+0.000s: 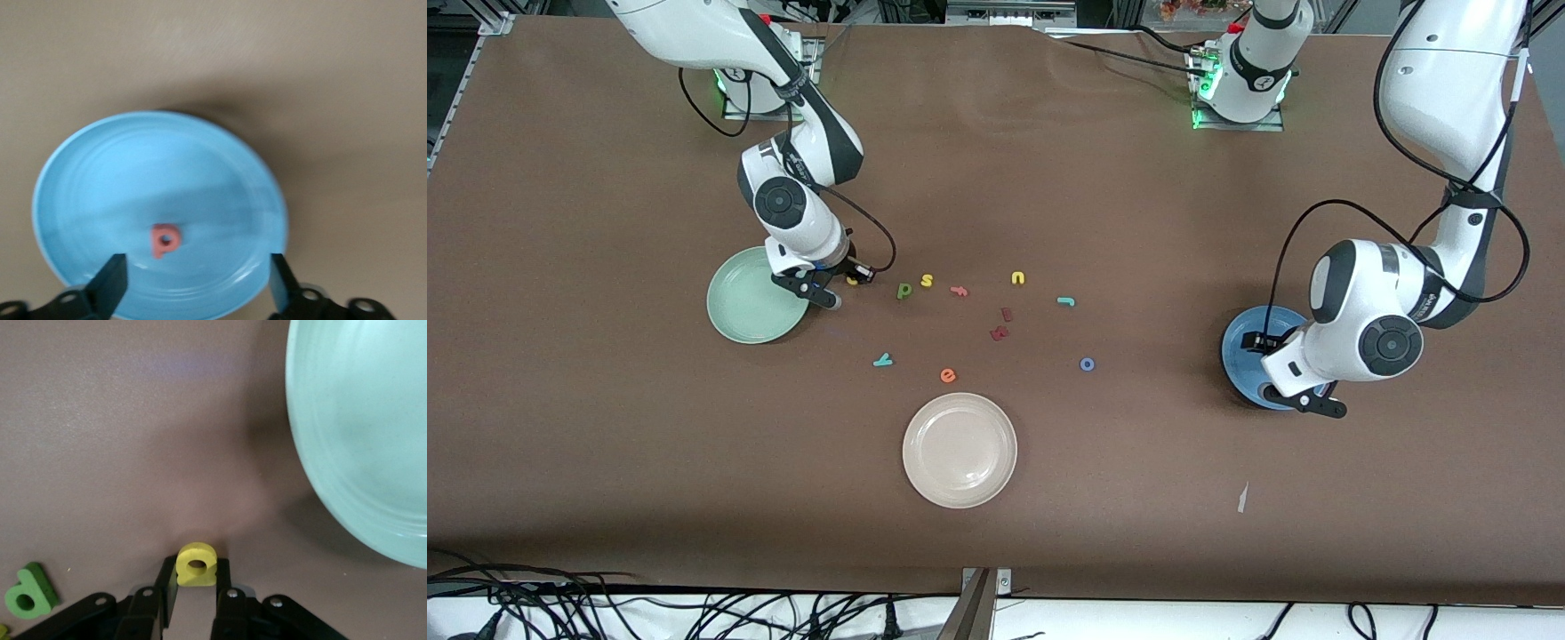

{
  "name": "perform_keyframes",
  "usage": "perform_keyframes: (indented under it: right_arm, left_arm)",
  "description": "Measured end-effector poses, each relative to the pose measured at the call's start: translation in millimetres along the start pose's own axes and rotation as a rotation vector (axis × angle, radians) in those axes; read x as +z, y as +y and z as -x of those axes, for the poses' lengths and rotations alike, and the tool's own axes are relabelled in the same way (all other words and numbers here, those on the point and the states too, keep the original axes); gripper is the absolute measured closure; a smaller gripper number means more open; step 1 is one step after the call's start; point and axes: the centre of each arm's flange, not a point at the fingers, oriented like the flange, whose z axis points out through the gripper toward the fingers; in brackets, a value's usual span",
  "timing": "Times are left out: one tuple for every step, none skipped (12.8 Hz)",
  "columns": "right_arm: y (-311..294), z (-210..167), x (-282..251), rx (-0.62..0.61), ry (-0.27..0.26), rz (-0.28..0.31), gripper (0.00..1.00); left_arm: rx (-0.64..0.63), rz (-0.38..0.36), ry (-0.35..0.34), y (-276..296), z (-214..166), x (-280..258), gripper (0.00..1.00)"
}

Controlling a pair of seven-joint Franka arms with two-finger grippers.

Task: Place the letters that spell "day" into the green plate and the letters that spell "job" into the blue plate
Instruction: 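Drop the p into the blue plate while the right gripper grasps yellow a, then reach the left gripper to blue o while the right gripper drops a in green plate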

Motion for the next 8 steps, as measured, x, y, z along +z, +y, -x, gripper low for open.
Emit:
perform_keyframes:
  right_arm:
    - [0.1, -0.5, -0.6, 0.001, 0.001, -0.001, 0.73]
    - [0.3, -1.7, -3.0, 0.002, 0.002, 0.001, 0.73]
    - [-0.1, -3.5, -9.5, 0.003, -0.002, 0.01, 0.73]
    - [-1.0, -6.9, -22.2, 0.003, -0.004, 0.024, 0.73]
    - [-0.9, -12.7, -39.9, -0.002, -0.005, 0.04, 0.73]
    - [2.4, -20.9, -57.3, -0.014, -0.005, 0.056, 0.73]
    - [12.2, -33.8, -72.7, -0.034, -0.006, 0.072, 0.73]
    - [31.3, -53.4, -83.9, -0.066, -0.003, 0.083, 0.73]
  left_arm:
    - [-0.05, 0.012, 0.017, 22.1, -4.7, -6.9, 0.0]
    - [-0.094, 0.023, 0.03, 47.8, -8.8, -12.9, 0.0]
    - [-0.14, 0.037, 0.036, 73.0, -11.7, -15.8, 0.0]
    - [-0.188, 0.051, 0.037, 94.9, -13.5, -15.4, 0.0]
    - [-0.236, 0.061, 0.043, 114.2, -15.9, -13.6, 0.0]
    - [-0.291, 0.069, 0.057, 131.9, -19.7, -11.2, 0.0]
    - [-0.348, 0.073, 0.07, 148.6, -23.4, -8.0, 0.0]
    - [-0.407, 0.08, 0.086, 166.7, -26.7, -3.5, 0.0]
